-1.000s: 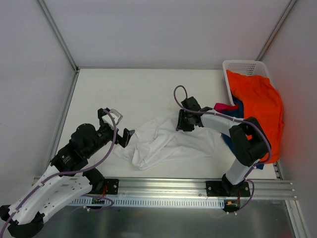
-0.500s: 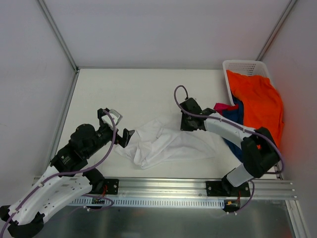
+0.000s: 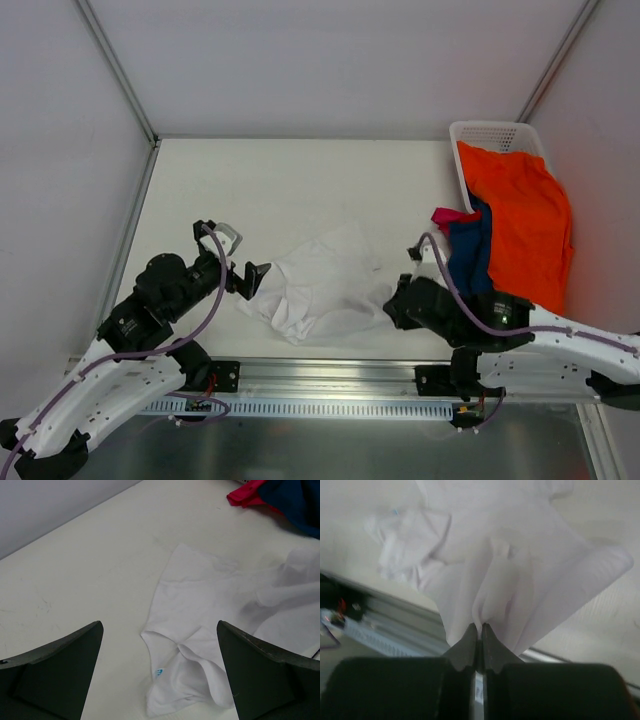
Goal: Fold and stack the t-shirts
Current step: Flatten out the tshirt
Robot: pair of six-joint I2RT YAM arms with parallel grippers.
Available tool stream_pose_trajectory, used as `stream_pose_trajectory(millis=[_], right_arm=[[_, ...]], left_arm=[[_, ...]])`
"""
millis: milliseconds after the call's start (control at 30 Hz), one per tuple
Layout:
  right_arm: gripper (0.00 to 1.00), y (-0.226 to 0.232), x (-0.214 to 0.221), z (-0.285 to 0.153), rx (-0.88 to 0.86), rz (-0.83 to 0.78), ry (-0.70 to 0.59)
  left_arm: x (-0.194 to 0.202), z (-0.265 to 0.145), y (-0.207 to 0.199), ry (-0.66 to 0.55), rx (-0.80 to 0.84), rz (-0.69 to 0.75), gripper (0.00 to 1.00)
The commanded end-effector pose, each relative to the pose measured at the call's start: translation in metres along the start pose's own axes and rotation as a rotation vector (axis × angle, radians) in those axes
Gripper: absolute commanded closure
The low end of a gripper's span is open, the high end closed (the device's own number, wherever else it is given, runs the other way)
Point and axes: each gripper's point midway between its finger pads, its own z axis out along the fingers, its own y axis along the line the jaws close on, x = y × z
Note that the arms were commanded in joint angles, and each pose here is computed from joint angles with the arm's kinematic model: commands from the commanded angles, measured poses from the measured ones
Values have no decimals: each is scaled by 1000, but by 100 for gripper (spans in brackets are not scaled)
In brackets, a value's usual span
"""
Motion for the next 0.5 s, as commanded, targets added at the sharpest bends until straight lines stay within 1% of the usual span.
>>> stream_pose_trajectory(millis=[0,33,67,100,133,167,200,233,267,333,367,467], right_arm=[[96,-56,54,-9,208,14,42],[72,-52,72,-15,172,-35,69],[1,-52,83,-14,214,31,69],[1,-61,96,-24,237,-55,92],[1,-64,103,-28,275,-75,95],[1,-64,114,-29,376,-61,80],[1,-67,108,-46,430,-144,62],[0,-61,107,-50,467,-172,40],[1,-49,113,-49,500,-265,41],[1,-42,111,-43,509,-258,-1],[0,-40,108,-39,507,-230,-26],[0,-37,83,-30,467,-189,-107]], left_arm=[[-13,-3,-1,-58,9,-27,1],[-14,-4,-1,-61,10,-27,1],[-14,-4,-2,-63,13,-28,1],[-15,-4,-2,-64,13,-27,1],[-15,-4,-3,-63,22,-27,1],[-15,-4,-4,-64,27,-28,1],[-15,-4,-5,-62,30,-29,1],[-15,-3,-6,-61,36,-29,1],[-14,-3,-6,-57,36,-29,1],[-11,1,-5,-39,32,-32,1],[-10,3,-5,-30,26,-36,1],[-2,12,-8,12,41,-41,1]])
